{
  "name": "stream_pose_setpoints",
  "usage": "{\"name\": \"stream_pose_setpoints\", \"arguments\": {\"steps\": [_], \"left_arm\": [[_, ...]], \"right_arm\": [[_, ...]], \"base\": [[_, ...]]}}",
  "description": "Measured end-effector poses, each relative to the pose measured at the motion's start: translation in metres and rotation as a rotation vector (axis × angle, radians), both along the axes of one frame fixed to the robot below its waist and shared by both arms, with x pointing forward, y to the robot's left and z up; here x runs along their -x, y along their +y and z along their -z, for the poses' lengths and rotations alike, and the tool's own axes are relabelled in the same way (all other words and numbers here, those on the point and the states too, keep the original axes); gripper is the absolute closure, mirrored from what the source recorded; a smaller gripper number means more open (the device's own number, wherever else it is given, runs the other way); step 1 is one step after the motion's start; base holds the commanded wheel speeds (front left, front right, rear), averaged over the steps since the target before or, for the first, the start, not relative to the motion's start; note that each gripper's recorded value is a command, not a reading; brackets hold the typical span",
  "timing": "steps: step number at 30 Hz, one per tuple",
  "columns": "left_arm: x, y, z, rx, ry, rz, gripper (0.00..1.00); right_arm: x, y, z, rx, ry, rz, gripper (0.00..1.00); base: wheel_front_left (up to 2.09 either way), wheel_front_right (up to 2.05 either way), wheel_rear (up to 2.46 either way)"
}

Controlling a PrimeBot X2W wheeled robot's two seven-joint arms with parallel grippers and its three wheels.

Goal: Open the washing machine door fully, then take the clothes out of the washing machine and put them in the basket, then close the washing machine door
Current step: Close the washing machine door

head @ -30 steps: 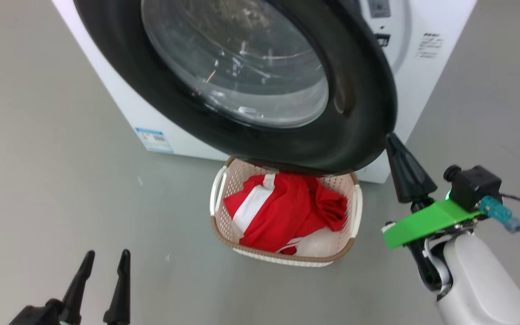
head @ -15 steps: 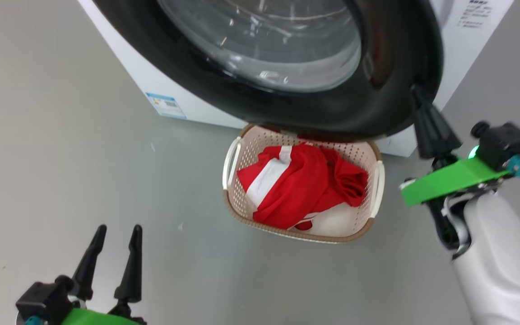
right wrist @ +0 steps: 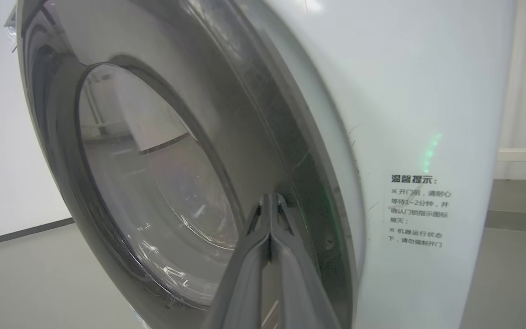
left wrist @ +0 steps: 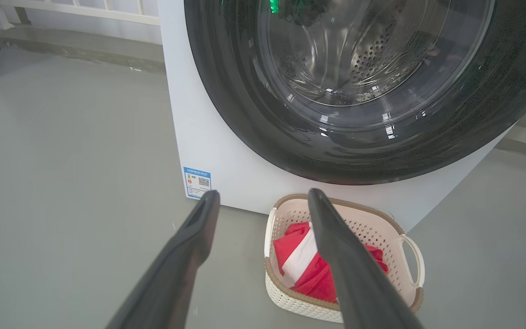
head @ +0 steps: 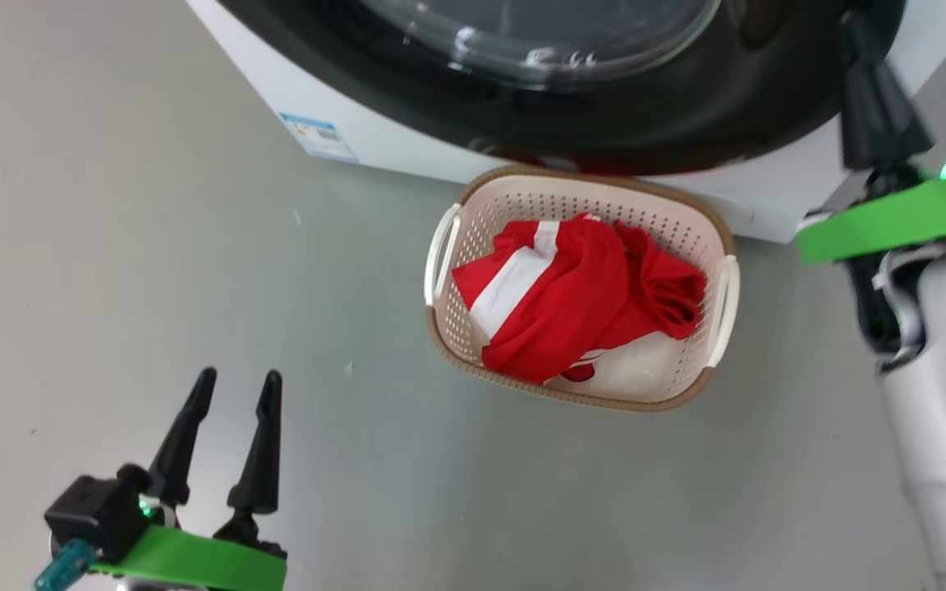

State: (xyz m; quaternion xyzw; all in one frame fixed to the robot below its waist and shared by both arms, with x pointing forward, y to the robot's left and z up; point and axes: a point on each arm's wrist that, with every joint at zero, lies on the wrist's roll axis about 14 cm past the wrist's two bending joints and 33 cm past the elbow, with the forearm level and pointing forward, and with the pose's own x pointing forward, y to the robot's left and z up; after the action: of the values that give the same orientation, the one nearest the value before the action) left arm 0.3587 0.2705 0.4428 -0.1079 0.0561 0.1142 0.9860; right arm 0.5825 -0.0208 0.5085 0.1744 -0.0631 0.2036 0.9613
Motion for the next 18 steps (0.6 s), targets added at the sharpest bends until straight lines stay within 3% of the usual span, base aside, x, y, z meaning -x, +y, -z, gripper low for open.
{"name": "stream_pose_setpoints", "arguments": {"steps": [8,18], "left_arm": [[-0.012,0.001,0.003,-0.007,0.008,0.005,0.00],[-0.014,0.001,0.003,0.000,0.004,0.001,0.00]], "right_arm": [[-0.025,-0.002,-0.008,-0.031,-0.047,0.024,1.00],[-0.025,0.003,-0.011,-0.044,-0.055,0.015,1.00]], "base": [[0.00,0.00,0.00],[0.00,0.00,0.00]]}}
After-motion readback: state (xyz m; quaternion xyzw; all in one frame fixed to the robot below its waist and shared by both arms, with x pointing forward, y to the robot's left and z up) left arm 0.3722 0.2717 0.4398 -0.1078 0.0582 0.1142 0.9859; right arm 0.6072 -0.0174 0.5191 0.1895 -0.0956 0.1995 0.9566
